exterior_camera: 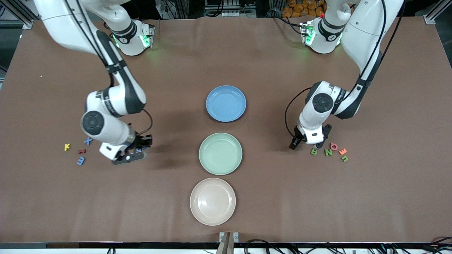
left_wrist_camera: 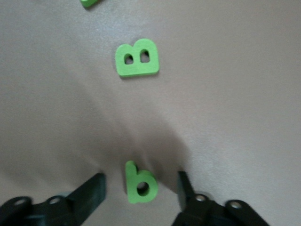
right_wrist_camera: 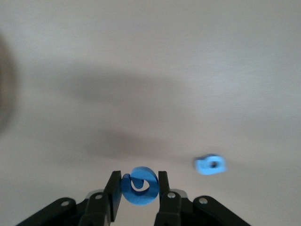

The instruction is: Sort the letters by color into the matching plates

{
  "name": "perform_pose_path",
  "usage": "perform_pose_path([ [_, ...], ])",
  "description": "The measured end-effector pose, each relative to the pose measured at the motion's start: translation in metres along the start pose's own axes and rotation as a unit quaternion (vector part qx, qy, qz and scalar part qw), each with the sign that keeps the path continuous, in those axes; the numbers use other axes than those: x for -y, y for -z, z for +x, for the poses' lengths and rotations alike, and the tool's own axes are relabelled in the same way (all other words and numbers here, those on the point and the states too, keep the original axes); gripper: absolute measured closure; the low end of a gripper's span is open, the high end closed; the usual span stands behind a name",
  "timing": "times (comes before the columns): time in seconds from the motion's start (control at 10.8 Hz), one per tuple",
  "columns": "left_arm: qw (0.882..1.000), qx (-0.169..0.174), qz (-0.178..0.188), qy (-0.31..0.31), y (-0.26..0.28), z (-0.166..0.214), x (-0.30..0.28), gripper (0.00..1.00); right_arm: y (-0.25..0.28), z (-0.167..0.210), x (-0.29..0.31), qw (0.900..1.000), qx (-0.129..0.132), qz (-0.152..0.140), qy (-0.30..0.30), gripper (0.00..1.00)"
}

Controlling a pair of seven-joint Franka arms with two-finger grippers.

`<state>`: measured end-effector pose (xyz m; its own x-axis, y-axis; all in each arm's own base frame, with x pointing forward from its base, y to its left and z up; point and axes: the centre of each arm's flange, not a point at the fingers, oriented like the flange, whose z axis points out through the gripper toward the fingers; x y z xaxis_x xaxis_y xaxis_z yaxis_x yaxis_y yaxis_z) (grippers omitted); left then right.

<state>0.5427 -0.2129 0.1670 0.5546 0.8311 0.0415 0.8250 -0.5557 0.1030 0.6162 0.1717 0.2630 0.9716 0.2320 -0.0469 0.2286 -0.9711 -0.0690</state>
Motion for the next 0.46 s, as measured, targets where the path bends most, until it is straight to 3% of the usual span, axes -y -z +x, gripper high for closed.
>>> perform_pose_path([
  [0.28,1.0,-0.001,-0.011,0.002,0.005,0.0,-0.005,0.67,-0.009,-0.016,0.119,1.0,0.006,0.01,0.006,0.64],
  [0.46,1.0,-0.002,-0.011,0.003,0.007,0.0,-0.005,0.68,-0.017,-0.041,0.205,1.0,0.003,0.009,-0.002,0.64],
])
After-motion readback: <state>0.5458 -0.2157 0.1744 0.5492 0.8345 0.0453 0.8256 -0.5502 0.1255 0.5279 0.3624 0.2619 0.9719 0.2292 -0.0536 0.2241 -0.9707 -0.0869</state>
